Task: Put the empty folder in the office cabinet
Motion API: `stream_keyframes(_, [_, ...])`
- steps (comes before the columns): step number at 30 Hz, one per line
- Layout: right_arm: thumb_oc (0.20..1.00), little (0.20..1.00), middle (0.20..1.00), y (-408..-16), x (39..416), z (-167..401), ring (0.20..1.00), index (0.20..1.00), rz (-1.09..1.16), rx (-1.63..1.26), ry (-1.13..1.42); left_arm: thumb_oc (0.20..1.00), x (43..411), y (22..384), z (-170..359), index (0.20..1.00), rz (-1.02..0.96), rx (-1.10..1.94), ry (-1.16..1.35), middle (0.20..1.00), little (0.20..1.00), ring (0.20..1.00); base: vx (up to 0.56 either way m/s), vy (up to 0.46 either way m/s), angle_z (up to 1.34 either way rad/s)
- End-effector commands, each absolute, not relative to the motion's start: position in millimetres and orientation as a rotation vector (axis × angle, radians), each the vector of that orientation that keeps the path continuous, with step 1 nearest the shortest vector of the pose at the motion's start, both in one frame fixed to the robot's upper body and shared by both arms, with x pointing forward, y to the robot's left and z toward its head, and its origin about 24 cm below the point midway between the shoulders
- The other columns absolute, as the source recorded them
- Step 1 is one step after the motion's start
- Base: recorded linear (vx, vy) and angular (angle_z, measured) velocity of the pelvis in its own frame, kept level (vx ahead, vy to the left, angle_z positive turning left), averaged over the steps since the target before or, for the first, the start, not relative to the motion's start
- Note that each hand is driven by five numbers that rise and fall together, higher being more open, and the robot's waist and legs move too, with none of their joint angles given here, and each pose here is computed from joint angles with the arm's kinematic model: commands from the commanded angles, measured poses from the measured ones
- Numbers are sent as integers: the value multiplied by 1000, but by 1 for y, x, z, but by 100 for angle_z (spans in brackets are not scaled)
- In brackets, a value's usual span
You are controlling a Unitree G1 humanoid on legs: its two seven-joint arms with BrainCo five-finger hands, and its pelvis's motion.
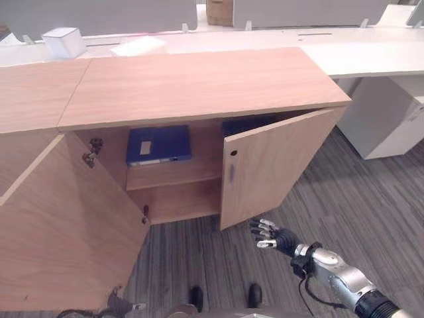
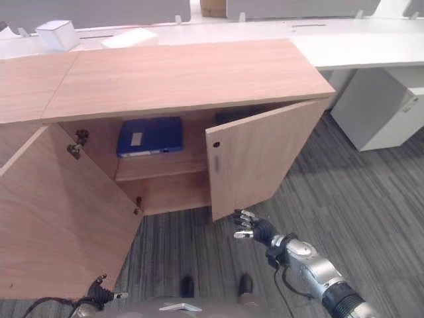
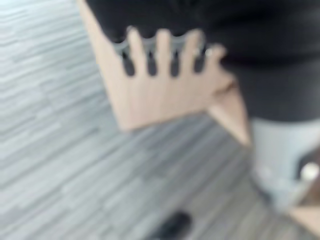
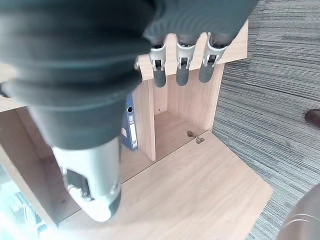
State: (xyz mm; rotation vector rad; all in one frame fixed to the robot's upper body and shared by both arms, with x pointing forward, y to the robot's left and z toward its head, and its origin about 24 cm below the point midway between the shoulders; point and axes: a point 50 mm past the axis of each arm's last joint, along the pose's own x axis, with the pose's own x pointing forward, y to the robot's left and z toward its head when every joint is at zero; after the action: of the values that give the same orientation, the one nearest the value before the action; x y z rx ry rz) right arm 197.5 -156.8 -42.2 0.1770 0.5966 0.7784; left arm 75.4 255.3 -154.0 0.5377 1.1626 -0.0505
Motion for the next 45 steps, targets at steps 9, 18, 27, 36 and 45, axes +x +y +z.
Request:
stream_keyframes(9, [1000,1000,1000,-145,196,-70,1000,1000,581,301,624,1000,80,347,-109,1000,721,279,939,1000,1000,1000,51,-31,7])
stream_keyframes(18, [1000,1000,1000,-129,190,-83,1000,1000,513,412,664,1000,45,438,-43,1000,1104,398,818,1000,1000,1000,36,-44,15])
stream_keyframes(27, [1000,1000,1000,-123,189,-84,1000,1000,496,431,660,1000,36,459,-21,1000,1140,504,822,1000,1000,1000,32,-20,15])
stream_keyframes(36, [1000,1000,1000,-130,187,-85,1000,1000,483,382,660,1000,90,441,-17,1000,1008,486,639,1000,1000,1000,4,-2,0])
stream_keyframes(45, [1000,1000,1000,-137,181,-88,1000,1000,479,340,671,1000,162,408,7,1000,851,419,351,1000,1000,1000,-3,1,-3])
